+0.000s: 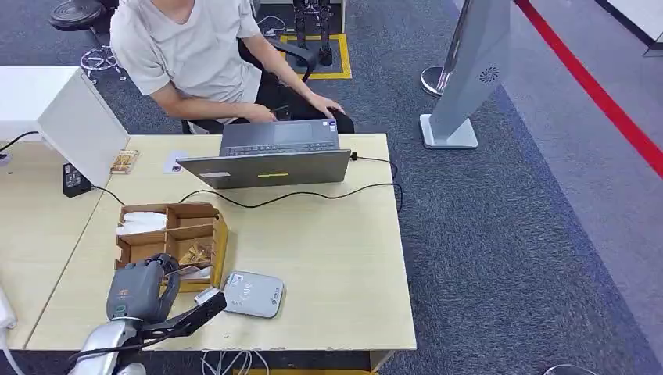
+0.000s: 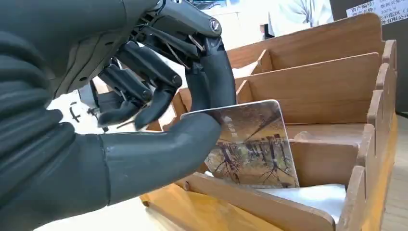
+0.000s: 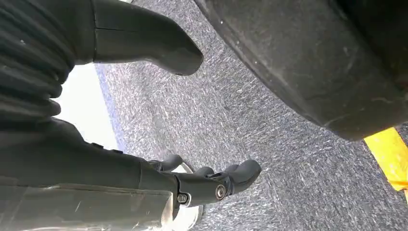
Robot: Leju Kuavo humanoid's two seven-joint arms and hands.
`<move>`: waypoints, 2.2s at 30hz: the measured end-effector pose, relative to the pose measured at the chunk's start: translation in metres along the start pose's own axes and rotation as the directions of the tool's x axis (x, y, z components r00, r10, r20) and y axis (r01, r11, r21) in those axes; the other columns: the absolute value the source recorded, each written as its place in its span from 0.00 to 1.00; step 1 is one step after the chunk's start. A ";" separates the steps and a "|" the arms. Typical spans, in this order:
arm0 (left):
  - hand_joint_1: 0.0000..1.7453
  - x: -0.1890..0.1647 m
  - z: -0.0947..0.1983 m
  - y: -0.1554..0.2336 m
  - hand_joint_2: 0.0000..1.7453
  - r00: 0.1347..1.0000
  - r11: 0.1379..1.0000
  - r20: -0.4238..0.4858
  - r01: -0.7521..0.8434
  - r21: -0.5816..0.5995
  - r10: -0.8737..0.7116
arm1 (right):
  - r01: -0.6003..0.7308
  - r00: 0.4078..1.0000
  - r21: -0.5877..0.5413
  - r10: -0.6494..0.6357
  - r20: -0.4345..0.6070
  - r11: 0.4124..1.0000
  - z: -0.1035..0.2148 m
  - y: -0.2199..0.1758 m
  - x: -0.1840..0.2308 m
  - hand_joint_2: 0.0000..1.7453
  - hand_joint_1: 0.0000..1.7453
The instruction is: Pass the card to the sensor for recognition and then transmit it.
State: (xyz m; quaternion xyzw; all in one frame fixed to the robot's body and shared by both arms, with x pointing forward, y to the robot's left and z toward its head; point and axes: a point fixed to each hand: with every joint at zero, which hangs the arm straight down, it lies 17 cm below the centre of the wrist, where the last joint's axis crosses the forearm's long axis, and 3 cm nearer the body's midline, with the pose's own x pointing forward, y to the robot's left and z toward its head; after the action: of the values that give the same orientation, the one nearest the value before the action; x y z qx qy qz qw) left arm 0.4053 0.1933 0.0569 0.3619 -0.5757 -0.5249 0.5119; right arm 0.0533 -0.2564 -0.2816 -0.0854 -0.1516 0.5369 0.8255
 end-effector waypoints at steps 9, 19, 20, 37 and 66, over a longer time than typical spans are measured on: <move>1.00 -0.001 0.001 -0.004 1.00 1.000 1.000 0.006 -0.015 -0.025 0.015 | -0.009 1.000 0.001 0.009 0.002 1.000 0.000 0.000 0.000 1.00 0.00; 1.00 0.000 -0.001 0.022 1.00 0.999 0.997 0.003 0.037 0.065 -0.037 | -0.006 1.000 -0.003 0.006 0.001 1.000 0.000 0.000 0.000 1.00 0.00; 1.00 0.001 -0.001 0.028 1.00 0.999 0.996 0.008 0.041 0.075 -0.042 | -0.005 1.000 -0.004 0.005 0.001 1.000 0.000 0.000 0.000 1.00 0.00; 1.00 0.033 0.017 0.098 1.00 0.978 0.980 0.156 0.109 0.169 -0.136 | 0.031 0.999 -0.005 -0.031 -0.013 0.999 0.000 0.000 -0.003 1.00 0.00; 1.00 0.048 -0.044 0.313 1.00 0.933 0.686 -0.020 0.279 0.671 -0.360 | -0.083 0.995 0.023 0.081 0.058 0.996 -0.002 -0.005 0.013 1.00 0.00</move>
State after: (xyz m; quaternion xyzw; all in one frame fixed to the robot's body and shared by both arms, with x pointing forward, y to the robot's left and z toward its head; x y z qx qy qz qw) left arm 0.4758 0.1958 0.3688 0.5842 -0.6802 -0.3863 0.2162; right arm 0.0635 -0.2471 -0.2800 -0.0656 -0.1649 0.5745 0.7990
